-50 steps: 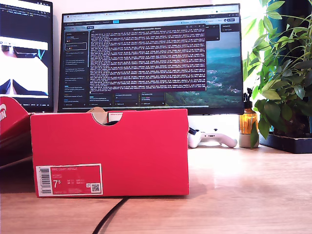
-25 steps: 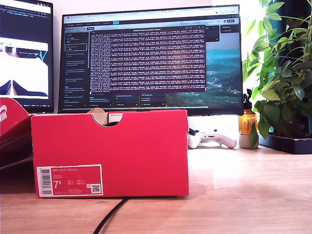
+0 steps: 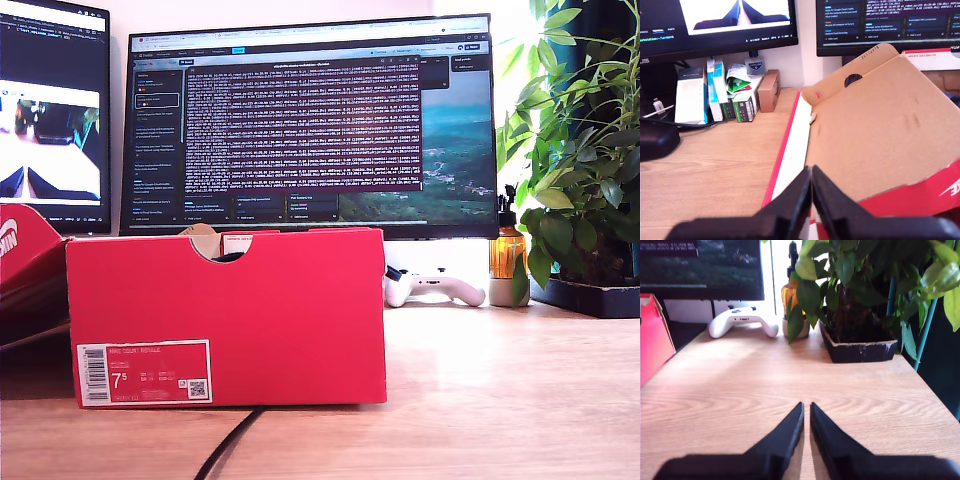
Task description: Pack the blue shoes by picking the first shoe and placing it inside the red shoebox, left side, then picking and rotating the second shoe and placing it in the shoebox
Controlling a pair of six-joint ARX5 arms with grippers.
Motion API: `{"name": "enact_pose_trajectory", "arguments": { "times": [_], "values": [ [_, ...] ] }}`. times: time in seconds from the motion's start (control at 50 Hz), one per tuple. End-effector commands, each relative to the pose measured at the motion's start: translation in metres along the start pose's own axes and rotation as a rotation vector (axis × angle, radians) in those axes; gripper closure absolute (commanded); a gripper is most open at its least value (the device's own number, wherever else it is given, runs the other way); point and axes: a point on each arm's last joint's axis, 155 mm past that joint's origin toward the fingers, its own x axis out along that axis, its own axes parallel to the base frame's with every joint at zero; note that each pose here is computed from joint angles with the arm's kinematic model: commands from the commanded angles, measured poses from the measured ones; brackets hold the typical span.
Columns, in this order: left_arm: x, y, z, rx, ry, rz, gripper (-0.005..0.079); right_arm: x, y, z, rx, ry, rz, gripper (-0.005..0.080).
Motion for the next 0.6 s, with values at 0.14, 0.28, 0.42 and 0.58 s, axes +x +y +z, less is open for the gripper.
{"name": "enact_pose_trajectory", "arguments": {
  "times": [0.14,0.28,0.42,0.58],
  "values": [
    [0.002,0.001,-0.010,-0.004,0.012,0.007,0.0754,-0.010,0.001,0.009,-0.005,-0.033,0.004,0.0759],
    [0.002,0.002,-0.010,-0.004,0.012,0.009,0.0754,-0.018,0.000,0.016,-0.004,-0.060,0.002,0.0759],
    [0.002,0.006,-0.010,-0.011,0.011,0.033,0.0754,-0.025,-0.003,0.020,-0.002,-0.081,-0.011,0.0759],
    [0.002,0.006,-0.010,-0.012,0.011,0.033,0.0754,-0.034,-0.005,0.026,0.001,-0.113,-0.018,0.0759]
  ]
}}
